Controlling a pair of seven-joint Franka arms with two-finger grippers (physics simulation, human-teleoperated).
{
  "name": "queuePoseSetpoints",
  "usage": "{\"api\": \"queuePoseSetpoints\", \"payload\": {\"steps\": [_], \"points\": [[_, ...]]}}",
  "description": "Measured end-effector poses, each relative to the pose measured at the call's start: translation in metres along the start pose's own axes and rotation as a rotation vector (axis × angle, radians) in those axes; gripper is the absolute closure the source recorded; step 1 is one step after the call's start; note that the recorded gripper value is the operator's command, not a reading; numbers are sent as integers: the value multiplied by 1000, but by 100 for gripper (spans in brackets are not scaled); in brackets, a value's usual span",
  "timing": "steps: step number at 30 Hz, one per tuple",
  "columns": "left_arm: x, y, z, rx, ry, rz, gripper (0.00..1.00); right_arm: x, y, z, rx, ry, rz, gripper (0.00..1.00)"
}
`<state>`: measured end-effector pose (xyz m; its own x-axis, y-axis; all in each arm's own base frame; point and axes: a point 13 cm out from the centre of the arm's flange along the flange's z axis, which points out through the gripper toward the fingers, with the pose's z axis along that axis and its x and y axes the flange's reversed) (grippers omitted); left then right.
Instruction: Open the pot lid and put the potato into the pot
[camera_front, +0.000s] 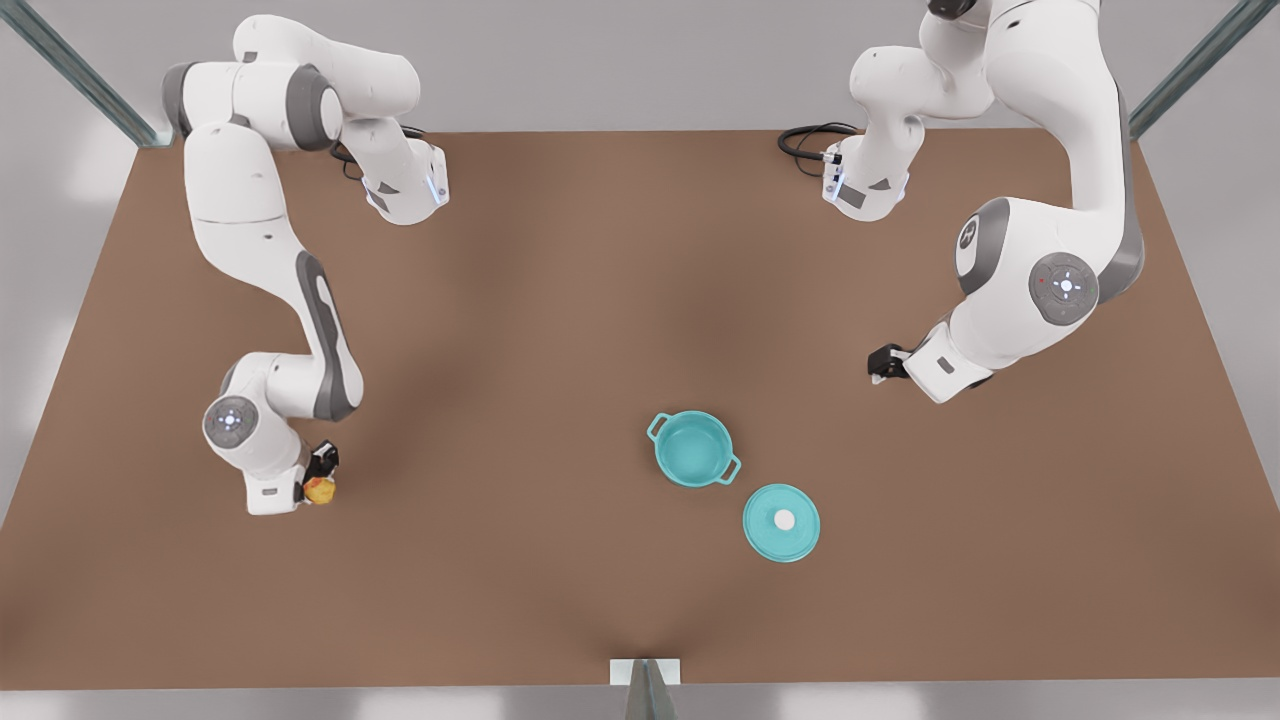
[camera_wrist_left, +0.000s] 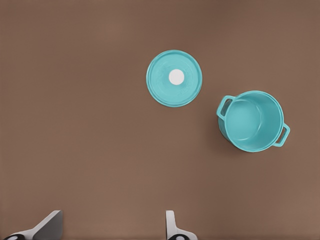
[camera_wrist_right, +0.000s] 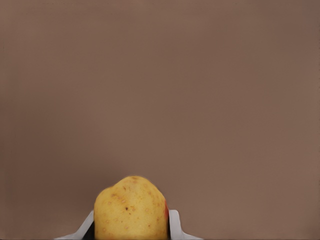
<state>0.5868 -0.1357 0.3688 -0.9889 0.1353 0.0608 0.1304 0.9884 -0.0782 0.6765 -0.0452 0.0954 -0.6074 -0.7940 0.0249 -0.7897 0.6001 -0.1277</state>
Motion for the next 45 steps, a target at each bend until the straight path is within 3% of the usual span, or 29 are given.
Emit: {"api": "queuePoseSetpoints", "payload": {"steps": [9, 19, 29, 43, 45], "points": [[-1, 0, 0, -1, -3, 13, 0, -118, 87, -88, -20, -34, -134, 49], [-5, 5, 2, -1, -7, 15, 0, -267, 261, -149, -27, -62, -217, 49], [-6, 4, 1, -1, -10, 22, 0, -395, 364, -164, -132, -207, -21, 50], [-8, 2, -3, -1, -16, 28, 0, -477, 453, -116, -287, -430, 262, 49], [-9, 1, -1, -1, -14, 29, 0, -485, 454, -115, -297, -459, 298, 44]]}}
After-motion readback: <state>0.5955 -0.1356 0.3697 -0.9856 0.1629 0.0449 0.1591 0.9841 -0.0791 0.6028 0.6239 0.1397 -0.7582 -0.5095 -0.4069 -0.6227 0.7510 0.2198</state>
